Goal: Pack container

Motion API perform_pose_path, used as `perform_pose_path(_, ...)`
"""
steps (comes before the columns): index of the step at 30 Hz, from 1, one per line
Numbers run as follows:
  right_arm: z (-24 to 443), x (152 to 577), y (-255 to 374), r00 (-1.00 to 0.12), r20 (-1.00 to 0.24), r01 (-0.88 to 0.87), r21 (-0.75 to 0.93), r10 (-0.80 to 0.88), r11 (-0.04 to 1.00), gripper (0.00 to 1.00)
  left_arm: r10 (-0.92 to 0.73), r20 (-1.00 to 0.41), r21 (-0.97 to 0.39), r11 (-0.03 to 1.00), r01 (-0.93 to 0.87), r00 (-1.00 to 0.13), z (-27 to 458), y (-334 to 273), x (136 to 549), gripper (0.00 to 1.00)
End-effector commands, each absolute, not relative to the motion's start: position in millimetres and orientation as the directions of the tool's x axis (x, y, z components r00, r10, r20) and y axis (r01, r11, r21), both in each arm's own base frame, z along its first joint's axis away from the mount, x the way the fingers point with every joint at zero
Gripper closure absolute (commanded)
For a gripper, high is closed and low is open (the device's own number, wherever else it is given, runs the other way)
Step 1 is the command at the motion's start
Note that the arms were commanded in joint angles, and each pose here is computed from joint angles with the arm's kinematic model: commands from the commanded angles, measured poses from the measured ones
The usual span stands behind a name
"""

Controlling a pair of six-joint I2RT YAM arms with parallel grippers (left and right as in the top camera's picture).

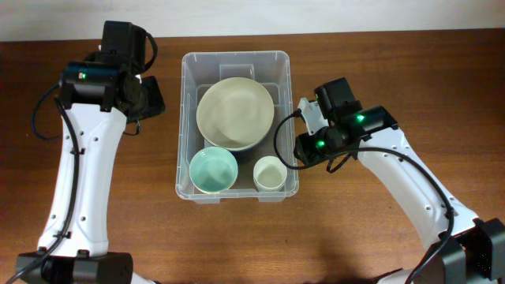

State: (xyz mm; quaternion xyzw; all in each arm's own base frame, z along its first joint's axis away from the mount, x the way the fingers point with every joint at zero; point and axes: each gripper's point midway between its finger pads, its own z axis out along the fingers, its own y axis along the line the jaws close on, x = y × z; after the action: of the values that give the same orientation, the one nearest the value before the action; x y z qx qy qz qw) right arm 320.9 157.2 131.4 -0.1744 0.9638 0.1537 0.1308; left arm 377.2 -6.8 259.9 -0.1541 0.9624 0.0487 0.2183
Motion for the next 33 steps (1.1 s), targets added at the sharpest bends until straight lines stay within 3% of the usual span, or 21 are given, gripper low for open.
perform_pose_path(1, 123.9, 321.7, 159.5, -0.903, -0.289, -0.389, 0.238, -0.318, 0.890, 0.64, -0.289, -0.452, 0.013, 0.944, -0.330, -0.844, 266.3, -5.4, 377.3, 0.63)
perform_pose_path(23, 130.2, 314.3, 177.7, -0.841, -0.335, -0.523, 0.306, -0.425, 0.795, 0.64, -0.289, -0.452, 0.013, 0.944, -0.330, -0.844, 266.3, -5.4, 377.3, 0.63)
perform_pose_path(33, 122.7, 323.3, 155.1, -0.898, -0.291, -0.397, 0.208, -0.331, 0.894, 0.64, -0.289, -0.452, 0.013, 0.944, -0.330, -0.844, 266.3, -5.4, 377.2, 0.63)
